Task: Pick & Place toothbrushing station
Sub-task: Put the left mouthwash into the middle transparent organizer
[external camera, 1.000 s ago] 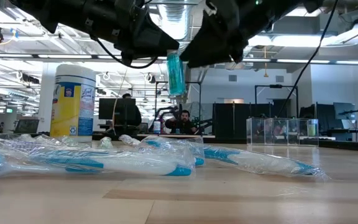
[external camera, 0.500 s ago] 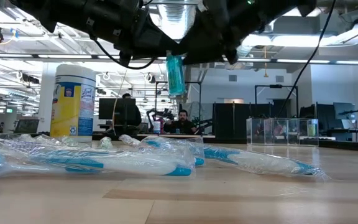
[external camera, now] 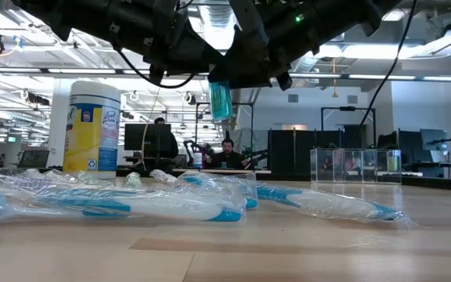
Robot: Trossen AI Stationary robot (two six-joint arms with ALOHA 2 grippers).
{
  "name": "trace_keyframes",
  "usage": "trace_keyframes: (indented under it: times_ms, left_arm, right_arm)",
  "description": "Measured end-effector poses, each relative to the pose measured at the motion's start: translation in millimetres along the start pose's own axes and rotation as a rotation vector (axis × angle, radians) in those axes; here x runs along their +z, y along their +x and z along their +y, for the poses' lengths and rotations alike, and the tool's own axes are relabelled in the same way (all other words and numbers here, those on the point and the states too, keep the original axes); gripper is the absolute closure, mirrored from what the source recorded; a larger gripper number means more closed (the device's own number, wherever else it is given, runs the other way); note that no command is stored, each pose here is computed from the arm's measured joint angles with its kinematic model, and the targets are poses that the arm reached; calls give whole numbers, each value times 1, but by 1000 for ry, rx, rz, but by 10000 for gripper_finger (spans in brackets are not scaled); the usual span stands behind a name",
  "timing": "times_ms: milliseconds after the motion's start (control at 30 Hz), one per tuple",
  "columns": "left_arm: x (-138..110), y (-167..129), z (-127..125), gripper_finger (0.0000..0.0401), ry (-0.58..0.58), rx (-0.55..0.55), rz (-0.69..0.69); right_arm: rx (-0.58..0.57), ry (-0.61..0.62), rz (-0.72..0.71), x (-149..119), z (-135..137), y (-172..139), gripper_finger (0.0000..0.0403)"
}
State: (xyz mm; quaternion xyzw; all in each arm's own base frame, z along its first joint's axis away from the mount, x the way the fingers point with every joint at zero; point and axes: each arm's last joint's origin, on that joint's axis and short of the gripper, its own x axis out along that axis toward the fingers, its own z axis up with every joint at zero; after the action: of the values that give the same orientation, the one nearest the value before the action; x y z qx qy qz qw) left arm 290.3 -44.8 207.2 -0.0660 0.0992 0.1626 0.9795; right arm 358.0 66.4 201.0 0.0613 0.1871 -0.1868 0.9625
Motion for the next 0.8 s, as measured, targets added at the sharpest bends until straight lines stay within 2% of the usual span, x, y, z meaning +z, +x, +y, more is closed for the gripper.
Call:
trace_keyframes:
  times_ms: [267,600,800]
  left_arm:
    - [0,0,0,316,-7,0,1]
    - [0,0,0,280,10,-1,1]
    - [2,-2,1,283,73,17,-7]
  right_arm:
    - [-1,-12,1,0,1,0,341]
    - [2,-21,1,0,1,-1,337]
    - [-1,-26,9,-1,1,-1,343]
